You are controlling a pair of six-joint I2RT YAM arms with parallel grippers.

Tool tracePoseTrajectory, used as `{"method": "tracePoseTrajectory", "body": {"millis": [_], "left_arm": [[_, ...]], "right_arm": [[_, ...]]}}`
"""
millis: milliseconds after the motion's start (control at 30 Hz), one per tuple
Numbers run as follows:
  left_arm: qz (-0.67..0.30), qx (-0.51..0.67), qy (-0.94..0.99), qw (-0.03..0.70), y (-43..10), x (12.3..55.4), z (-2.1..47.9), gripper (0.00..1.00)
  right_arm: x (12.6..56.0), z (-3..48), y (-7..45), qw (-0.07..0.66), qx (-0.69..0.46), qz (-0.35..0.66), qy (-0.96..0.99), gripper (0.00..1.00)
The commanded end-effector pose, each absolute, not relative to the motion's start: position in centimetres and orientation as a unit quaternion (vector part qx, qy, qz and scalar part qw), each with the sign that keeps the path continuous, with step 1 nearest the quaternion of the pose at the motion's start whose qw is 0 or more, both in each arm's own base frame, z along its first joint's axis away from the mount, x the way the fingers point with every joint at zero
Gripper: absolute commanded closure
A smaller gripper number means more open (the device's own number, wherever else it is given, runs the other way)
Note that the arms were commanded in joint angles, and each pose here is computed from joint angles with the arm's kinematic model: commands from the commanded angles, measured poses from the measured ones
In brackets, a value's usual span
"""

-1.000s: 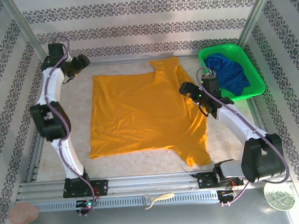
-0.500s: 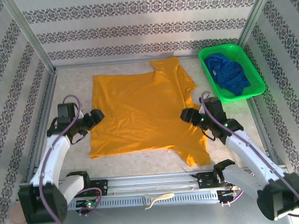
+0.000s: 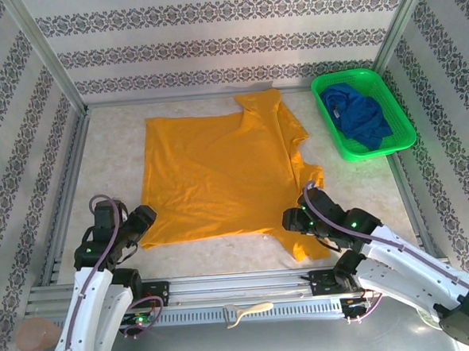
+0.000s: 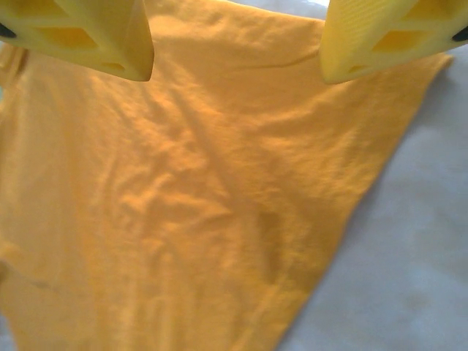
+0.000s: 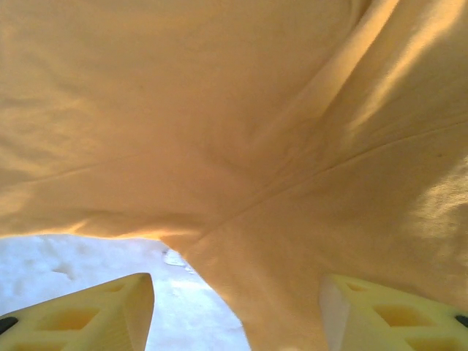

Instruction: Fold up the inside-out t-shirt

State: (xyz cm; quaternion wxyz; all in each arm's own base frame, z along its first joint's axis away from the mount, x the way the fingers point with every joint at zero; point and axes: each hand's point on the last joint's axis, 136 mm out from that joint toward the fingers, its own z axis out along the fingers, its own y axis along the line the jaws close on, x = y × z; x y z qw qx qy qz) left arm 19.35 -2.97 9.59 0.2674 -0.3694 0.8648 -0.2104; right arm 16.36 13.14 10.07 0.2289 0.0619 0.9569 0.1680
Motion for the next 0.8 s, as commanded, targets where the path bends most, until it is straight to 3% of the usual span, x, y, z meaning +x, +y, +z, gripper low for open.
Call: {"method": "tracePoseTrajectory", "body": {"millis": [0, 167, 767], "left_arm": [[-0.147, -0.421, 0.865, 0.231, -1.2, 17.3, 6.6, 0.40], [-0.122, -0.442, 0.862, 0.216, -0.6, 16.2, 5.1, 0.44], [-0.097, -0.477, 0.851, 0.196, 0.0, 15.0, 1.9, 0.55]], "right_arm": [[17.2, 11.4, 12.6, 0.262, 0.035, 0.121, 0.957, 0.39], [16.9, 11.7, 13.3, 0.261, -0.012, 0.096, 0.961, 0.40], [16.3, 10.9, 13.0, 0.259, -0.020, 0.103, 0.960, 0.39]]}}
